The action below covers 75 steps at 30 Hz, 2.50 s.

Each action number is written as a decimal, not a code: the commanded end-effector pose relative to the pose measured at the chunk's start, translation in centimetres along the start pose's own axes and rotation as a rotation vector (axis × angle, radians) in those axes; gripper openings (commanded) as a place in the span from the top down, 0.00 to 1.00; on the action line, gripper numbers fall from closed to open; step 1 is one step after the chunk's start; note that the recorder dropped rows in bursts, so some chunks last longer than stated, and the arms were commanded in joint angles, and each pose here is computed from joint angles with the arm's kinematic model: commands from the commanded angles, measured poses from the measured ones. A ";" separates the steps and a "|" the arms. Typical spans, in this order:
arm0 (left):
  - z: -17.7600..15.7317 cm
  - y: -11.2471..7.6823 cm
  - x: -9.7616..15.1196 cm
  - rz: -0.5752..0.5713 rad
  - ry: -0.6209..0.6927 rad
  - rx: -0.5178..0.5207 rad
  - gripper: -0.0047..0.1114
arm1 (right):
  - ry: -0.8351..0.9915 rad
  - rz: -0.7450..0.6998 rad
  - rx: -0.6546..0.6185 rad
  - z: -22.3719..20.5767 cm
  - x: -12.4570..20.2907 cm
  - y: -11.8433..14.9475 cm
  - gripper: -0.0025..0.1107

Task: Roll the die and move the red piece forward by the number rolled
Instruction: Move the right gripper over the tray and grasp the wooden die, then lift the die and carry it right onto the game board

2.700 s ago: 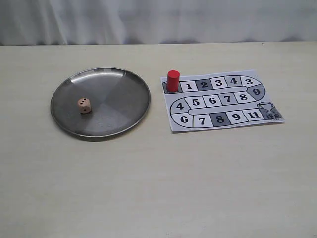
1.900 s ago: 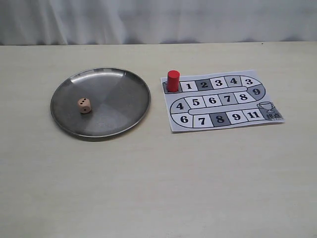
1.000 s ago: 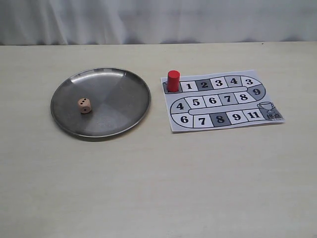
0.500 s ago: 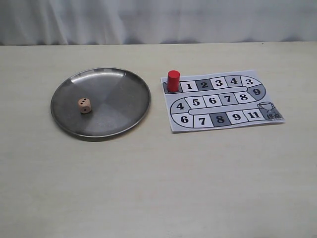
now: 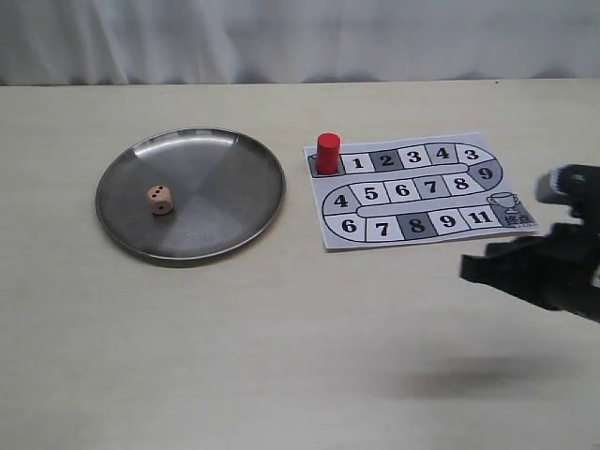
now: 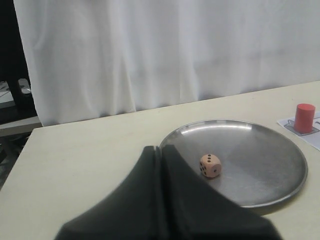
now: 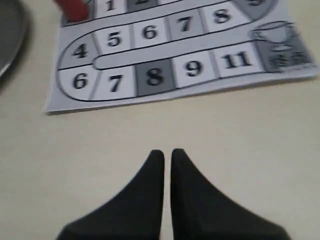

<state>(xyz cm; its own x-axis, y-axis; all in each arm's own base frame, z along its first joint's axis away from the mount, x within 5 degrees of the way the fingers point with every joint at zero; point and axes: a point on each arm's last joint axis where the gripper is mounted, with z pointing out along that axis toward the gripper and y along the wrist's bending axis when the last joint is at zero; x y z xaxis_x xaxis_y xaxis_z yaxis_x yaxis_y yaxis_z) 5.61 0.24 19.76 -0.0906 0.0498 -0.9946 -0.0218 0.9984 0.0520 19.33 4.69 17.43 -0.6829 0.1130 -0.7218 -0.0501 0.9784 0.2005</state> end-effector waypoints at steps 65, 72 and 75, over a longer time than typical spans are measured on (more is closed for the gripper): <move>0.0 0.0 0.0 -0.006 -0.005 0.002 0.96 | 0.228 -0.435 -0.015 9.0 -23.9 12.9 0.94; 0.0 0.0 0.0 -0.006 -0.005 0.002 0.96 | 0.374 -0.293 0.081 14.0 -18.6 5.0 0.94; 0.0 0.0 0.0 -0.006 -0.005 0.002 0.96 | 0.389 -0.251 0.099 16.1 -16.2 3.2 0.94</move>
<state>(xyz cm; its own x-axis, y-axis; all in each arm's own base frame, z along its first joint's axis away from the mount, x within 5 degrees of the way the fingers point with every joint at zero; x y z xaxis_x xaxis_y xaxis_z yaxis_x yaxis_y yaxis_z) 5.61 0.24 19.74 -0.0925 0.0497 -0.9945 -0.0219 0.9984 0.0520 41.93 9.69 21.46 -0.8774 -0.2290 -0.4215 -0.2313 0.9718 -0.0463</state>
